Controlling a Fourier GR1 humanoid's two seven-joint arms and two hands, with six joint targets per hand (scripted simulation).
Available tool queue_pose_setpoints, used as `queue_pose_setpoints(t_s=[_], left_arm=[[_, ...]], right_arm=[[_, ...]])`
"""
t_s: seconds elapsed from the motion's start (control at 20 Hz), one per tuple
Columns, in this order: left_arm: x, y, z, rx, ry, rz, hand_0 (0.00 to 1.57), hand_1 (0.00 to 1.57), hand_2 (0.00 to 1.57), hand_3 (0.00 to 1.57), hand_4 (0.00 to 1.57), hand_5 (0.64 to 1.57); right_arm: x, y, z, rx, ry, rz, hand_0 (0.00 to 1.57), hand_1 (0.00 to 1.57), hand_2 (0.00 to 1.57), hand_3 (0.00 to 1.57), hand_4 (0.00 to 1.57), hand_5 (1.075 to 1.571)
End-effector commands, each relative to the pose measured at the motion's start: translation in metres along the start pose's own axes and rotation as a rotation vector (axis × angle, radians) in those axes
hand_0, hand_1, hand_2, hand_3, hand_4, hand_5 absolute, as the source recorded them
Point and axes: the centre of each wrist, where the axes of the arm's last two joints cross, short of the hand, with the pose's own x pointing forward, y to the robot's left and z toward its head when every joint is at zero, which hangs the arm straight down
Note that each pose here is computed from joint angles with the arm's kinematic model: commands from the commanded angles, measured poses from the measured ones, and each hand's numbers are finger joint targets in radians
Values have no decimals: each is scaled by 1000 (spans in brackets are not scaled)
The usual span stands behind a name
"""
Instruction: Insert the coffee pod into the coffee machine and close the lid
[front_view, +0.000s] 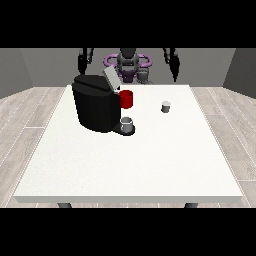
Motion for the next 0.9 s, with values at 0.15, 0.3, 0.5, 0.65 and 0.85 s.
queue_pose_setpoints(t_s=[0.15, 0.3, 0.5, 0.65, 0.85], left_arm=[[15, 34, -2, -214, -126, -241, 0, 0, 0, 0, 0, 1571], [27, 68, -11, -225, -123, -468, 0, 0, 0, 0, 0, 1571], [57, 76, -39, -229, -103, -563, 0, 0, 0, 0, 0, 1571], [61, 85, -59, -196, -98, -574, 0, 0, 0, 0, 0, 1571], [65, 117, -70, -190, -73, -700, 0, 0, 0, 0, 0, 1571]], right_arm=[[-14, 6, 1, -21, 27, -11, 0, 0, 0, 0, 0, 1571], [-5, -6, -3, -125, -40, 122, 0, 0, 0, 0, 0, 1571], [14, 27, -20, -123, -94, 111, 0, 0, 0, 0, 0, 1571], [27, 18, -27, -86, -141, 146, 0, 0, 0, 0, 0, 1571], [34, 38, -31, -55, -208, 132, 0, 0, 0, 0, 0, 1571]])
